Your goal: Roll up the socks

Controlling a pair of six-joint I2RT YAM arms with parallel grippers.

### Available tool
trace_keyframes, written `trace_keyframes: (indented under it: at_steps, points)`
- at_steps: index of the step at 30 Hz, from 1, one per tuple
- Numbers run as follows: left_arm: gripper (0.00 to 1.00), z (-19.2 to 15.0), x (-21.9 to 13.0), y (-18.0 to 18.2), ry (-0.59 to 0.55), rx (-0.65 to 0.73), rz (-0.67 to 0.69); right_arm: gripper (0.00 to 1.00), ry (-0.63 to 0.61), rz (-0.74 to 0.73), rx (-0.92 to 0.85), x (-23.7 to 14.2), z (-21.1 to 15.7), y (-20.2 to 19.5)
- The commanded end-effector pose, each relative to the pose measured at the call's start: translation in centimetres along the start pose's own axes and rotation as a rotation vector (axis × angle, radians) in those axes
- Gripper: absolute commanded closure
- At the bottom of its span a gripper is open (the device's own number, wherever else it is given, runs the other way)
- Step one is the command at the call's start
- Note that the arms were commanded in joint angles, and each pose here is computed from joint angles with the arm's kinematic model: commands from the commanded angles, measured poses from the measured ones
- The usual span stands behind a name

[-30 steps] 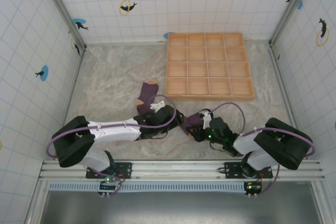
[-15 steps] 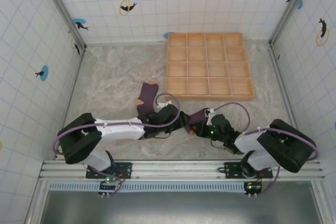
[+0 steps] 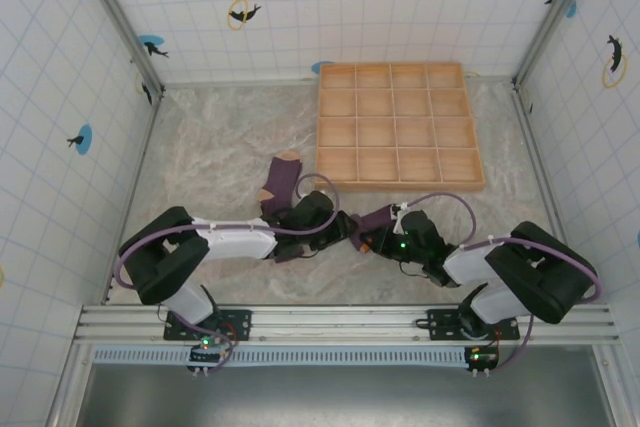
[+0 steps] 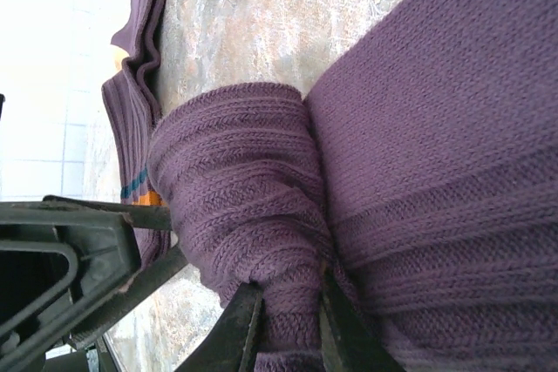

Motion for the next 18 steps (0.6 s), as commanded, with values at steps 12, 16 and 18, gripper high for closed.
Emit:
trace_keyframes:
  at_steps: [12,16,18]
  points:
    - [0.50,0.2,1.3,0.5,0.041,0.061,-0.002,1.00,0.215,-0.323,0.142,-1.2,-5.7,-8.0]
    - [0.49,0.2,1.9,0.9,0.045,0.056,0.009,1.00,0.217,-0.318,0.141,-1.2,-5.7,-7.9]
    - [0.51,0.3,2.2,1.3,0.033,0.055,0.021,1.00,0.216,-0.316,0.137,-1.1,-5.6,-7.9]
Point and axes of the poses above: each hand's point on the last joint's axis, 136 mm out from that joint toward the fingers, its own x axis out along the fingers, its own y axis along the line the jaws close on, z = x × y, the point moved 2 cm from there along -x, back along the fingers, and after that the axes turned 7 degrees about -x, right-handed, at the moved point
